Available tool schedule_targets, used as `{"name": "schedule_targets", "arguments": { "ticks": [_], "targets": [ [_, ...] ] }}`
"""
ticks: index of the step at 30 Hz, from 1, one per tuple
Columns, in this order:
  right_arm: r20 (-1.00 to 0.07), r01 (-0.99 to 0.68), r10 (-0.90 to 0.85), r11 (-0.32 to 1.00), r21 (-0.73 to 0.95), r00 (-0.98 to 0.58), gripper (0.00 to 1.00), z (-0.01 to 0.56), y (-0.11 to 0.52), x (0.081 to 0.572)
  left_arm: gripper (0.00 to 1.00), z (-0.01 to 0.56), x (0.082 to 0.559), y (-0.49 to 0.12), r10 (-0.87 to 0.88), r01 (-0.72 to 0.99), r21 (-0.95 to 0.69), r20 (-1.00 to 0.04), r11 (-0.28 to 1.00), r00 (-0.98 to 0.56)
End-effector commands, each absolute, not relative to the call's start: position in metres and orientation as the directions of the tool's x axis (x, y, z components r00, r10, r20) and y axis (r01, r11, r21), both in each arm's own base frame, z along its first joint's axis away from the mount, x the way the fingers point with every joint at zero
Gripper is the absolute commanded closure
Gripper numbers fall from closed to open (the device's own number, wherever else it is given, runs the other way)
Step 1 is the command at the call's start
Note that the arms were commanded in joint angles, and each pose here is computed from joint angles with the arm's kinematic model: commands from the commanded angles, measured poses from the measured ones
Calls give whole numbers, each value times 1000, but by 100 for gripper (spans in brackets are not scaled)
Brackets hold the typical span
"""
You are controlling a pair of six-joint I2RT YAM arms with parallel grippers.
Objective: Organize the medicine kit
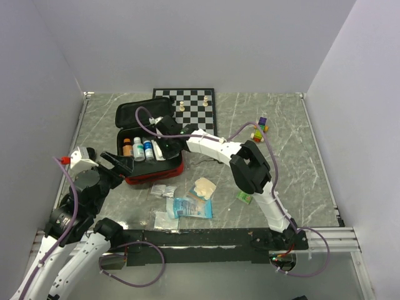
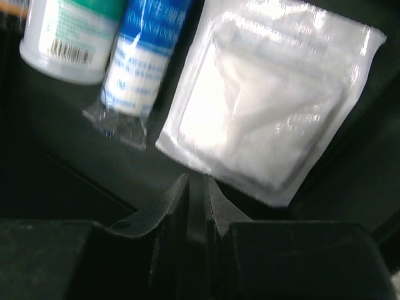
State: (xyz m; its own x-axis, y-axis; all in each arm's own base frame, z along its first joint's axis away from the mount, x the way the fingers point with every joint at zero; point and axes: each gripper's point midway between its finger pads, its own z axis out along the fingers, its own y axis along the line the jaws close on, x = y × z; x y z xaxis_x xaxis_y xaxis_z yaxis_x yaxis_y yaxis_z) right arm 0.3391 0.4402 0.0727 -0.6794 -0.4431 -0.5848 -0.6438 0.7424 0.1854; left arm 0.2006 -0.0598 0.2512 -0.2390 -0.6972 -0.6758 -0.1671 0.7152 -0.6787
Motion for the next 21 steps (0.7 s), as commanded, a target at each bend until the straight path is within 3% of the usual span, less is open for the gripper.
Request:
{"name": "schedule_targets", "arguments": {
  "ticks": [1,7,16,21],
  "targets": [
    [-576,-603,-415,778,178,-704,77,73,440,356,4,256,204,-65,-708,-150,-695,-664,703,-239],
    [-560,-526,-345,827,199,-753,77,67,431,378,4,255,205,-65,-704,-152,-691,-668,707,-239],
    [-623,-494,-255,834,245,-740,76,98,431,411,4,252,206,-65,-701,-161,-685,-671,711,-242],
    [-652,-528,-254,807,265,-715,66,119,433,407,4,252,206,-64,-702,-164,-684,-670,710,-242]
  ]
}}
